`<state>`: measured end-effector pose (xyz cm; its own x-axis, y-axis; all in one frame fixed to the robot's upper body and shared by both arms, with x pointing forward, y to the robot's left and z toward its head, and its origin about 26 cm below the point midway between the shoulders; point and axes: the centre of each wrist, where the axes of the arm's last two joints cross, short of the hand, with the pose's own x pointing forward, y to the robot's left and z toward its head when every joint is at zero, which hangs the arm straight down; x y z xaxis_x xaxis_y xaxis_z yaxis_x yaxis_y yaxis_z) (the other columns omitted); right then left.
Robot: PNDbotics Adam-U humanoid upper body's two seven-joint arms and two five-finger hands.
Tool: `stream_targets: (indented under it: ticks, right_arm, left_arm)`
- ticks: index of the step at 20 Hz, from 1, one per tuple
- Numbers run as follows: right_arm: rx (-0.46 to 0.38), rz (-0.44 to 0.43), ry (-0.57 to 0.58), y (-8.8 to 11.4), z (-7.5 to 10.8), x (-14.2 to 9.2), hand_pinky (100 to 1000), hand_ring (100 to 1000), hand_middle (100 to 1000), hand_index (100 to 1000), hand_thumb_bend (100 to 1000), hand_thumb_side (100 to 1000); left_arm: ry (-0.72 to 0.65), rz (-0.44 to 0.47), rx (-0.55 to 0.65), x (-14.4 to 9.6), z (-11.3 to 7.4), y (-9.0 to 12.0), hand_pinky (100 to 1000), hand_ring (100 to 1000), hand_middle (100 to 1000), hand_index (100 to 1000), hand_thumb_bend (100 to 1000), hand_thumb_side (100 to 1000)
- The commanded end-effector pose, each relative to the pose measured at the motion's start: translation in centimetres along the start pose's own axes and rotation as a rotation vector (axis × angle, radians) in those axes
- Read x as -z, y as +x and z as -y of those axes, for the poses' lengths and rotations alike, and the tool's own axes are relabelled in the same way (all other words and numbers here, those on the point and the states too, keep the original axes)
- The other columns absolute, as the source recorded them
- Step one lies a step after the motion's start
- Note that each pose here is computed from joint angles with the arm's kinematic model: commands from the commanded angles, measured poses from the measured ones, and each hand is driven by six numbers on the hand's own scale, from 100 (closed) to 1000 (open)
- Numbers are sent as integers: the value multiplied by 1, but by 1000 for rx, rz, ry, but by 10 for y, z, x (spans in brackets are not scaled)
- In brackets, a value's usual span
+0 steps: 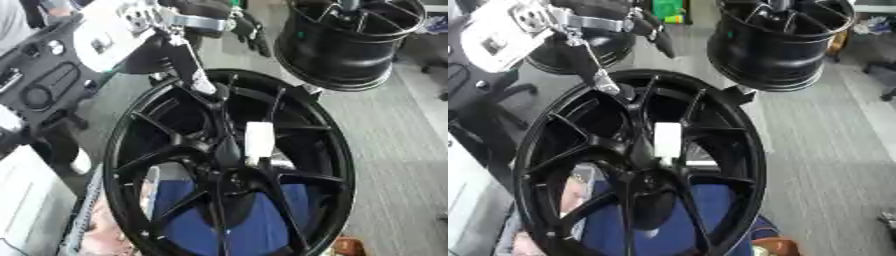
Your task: Pull the pin out of the wheel hub.
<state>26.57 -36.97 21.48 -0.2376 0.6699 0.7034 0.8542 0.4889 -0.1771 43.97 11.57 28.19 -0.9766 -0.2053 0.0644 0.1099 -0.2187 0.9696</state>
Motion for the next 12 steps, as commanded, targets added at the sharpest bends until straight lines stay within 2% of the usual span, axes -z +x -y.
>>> stream_targets:
  ticks: [1, 6, 8, 10, 11, 12]
  right_arm:
    - [-38, -13, -58, 4, 3, 5, 844, 696, 588, 725, 100, 133]
    - [-37, -12, -58, 4, 3, 5, 844, 696, 588, 725, 100, 133]
    - [-37, -10, -58, 4, 3, 5, 844, 696, 588, 725, 100, 131]
    - [-38, -9, -57, 4, 3, 5, 844, 696, 588, 725, 100, 131]
    - [-38, -9, -57, 4, 3, 5, 844, 696, 588, 725, 100, 131]
    - [-38, -9, -57, 4, 3, 5, 844, 696, 588, 725, 100, 131]
  left_arm:
    - [-288, 214, 226, -8, -7, -3, 804, 798, 755, 845, 413, 100]
    - [-298, 250, 272, 0, -15, 2, 799, 791, 750, 840, 439, 129]
    - [-302, 258, 285, 2, -17, 3, 798, 786, 744, 845, 452, 188]
    - [-302, 250, 283, 2, -19, 3, 787, 776, 726, 847, 448, 362]
    - [-300, 235, 268, 1, -19, 2, 784, 772, 717, 842, 424, 478]
    - [-295, 212, 240, 0, -18, -1, 779, 769, 711, 838, 402, 537]
